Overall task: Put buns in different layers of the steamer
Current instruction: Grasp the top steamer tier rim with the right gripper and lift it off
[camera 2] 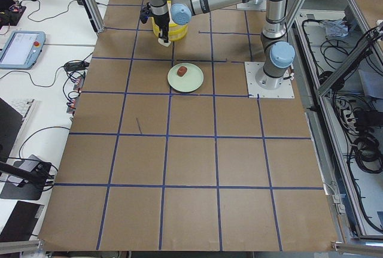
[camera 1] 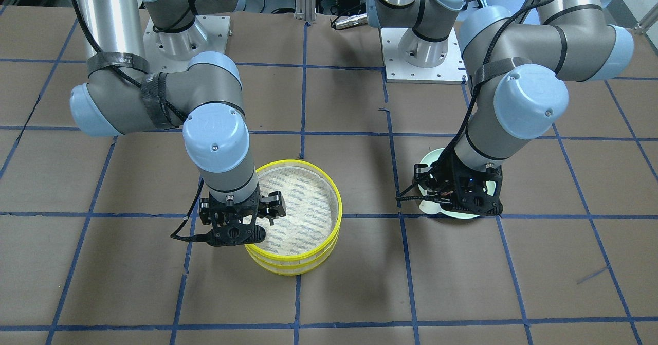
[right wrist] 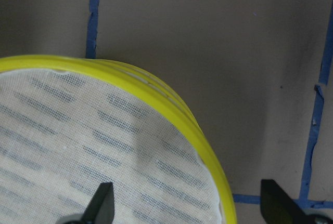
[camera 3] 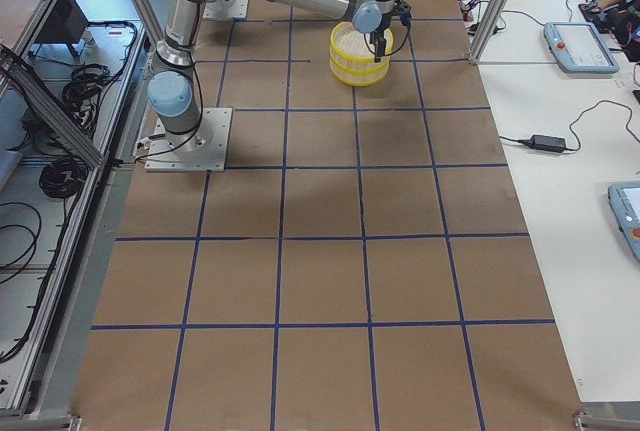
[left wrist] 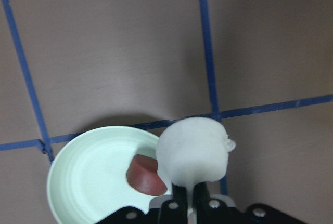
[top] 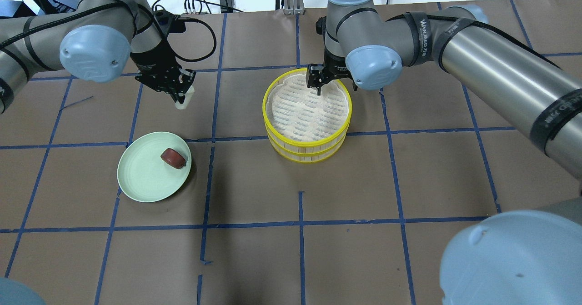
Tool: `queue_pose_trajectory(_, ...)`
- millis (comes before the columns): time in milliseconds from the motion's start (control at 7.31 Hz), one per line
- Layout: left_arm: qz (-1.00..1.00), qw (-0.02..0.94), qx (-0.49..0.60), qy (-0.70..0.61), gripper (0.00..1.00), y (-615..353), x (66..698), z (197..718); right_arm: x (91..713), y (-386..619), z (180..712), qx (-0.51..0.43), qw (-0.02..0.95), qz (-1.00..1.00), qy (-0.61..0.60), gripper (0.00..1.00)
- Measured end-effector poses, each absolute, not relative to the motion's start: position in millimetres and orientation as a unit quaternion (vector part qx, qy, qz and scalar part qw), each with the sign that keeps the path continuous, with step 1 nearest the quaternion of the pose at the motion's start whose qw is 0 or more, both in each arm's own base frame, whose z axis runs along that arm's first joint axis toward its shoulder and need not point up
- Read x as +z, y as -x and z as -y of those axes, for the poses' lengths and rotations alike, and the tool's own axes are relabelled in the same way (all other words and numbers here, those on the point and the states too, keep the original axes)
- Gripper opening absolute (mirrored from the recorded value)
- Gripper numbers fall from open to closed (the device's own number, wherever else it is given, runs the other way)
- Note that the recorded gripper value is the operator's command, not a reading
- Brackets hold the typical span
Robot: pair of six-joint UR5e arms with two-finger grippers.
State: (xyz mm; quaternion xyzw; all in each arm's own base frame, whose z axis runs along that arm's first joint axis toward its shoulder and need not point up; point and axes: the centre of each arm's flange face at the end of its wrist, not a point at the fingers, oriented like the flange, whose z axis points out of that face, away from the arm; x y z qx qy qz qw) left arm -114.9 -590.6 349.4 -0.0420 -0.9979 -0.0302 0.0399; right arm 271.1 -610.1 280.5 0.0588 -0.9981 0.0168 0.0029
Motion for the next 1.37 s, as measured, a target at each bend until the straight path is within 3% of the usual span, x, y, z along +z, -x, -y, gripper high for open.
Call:
queue_pose_trajectory(410, 0.996, 0.079, -0.024, 0.020, 0.14, 123, 347, 592, 270, -266, 607, 0.015, 0.011, 0.998, -0.065, 0.96)
queue_pose_trajectory(821, 0.996, 0.081, -0.028, 0.013, 0.14, 124, 339, 591, 270, -266, 606, 0.015, 0.006, 0.999, -0.052, 0.17)
queue_pose_trajectory(1094, 0.996, 0.082, -0.032, 0.010, 0.14, 124, 335, 591, 274, -266, 605, 0.016, 0.005, 0.999, -0.035, 0.05)
queue_pose_trajectory(1368, 0.996, 0.082, -0.036, 0.009, 0.14, 124, 331, 590, 281, -264, 603, 0.010, 0.013, 1.000, -0.027, 0.02)
